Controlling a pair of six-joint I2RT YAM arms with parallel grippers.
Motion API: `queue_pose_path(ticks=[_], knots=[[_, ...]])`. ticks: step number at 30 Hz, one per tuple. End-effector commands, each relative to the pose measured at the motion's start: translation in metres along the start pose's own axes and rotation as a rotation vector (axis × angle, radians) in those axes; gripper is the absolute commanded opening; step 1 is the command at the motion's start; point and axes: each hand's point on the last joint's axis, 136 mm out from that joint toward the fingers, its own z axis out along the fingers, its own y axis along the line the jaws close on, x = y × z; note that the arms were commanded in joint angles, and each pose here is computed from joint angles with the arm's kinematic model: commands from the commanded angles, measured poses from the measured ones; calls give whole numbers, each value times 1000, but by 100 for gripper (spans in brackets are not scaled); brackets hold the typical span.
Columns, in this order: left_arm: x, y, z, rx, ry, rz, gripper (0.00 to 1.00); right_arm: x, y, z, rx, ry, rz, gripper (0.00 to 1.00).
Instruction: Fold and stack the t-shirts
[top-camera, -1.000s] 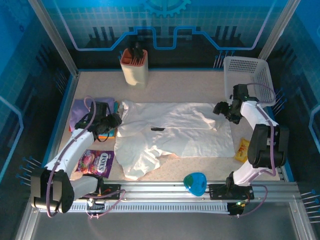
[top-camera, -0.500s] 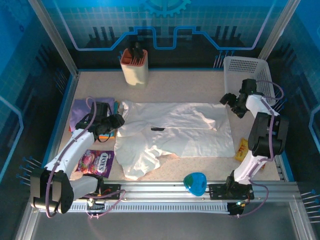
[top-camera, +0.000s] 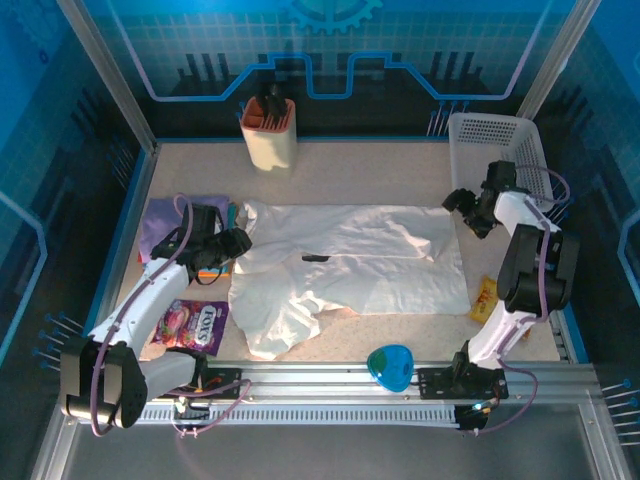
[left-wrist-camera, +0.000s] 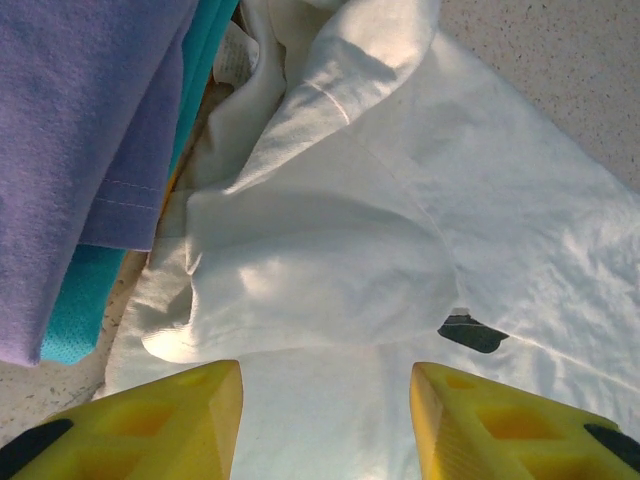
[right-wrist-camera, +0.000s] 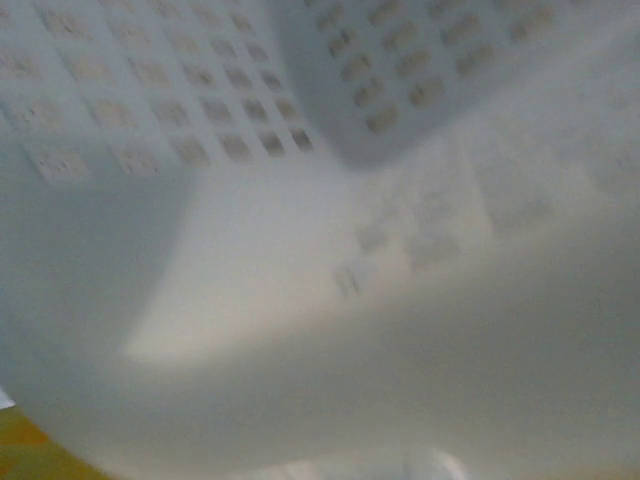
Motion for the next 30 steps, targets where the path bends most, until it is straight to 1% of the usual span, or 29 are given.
queue_pose_path(ticks=[1, 4, 8, 9, 10, 13, 14, 16, 19, 21, 23, 26, 30], knots=[[4, -6, 0, 28, 26, 7, 49, 16, -3, -15, -8, -28, 3, 77], [4, -8, 0, 34, 28, 12, 49, 33, -14, -17, 11, -18, 3, 69], [9, -9, 2, 39, 59, 13, 49, 58, -17, -15, -13, 34, -7, 66], [10, -9, 2, 42, 65, 10, 49, 64, -16, -16, -21, 45, -10, 67], [13, -7, 4, 38, 72, 7, 49, 72, -13, -16, -36, 60, -13, 70], [19, 2, 9, 8, 92, 6, 50, 87, -7, -20, -63, 79, -27, 82], [21, 4, 12, -5, 103, 9, 49, 99, -11, -19, -54, 99, -28, 84], [23, 10, 16, -32, 116, 19, 47, 108, -9, -21, -67, 110, -33, 84], [24, 18, 21, -75, 123, 46, 41, 121, -5, -23, -78, 117, -46, 76], [27, 28, 25, -119, 129, 67, 41, 126, -3, -24, -84, 107, -56, 74], [30, 34, 30, -144, 136, 78, 40, 130, -4, -25, -83, 94, -60, 69], [34, 42, 40, -155, 133, 59, 40, 135, 0, -24, -100, 81, -59, 64], [37, 49, 50, -156, 115, 50, 42, 139, 6, -22, -101, 69, -64, 62]])
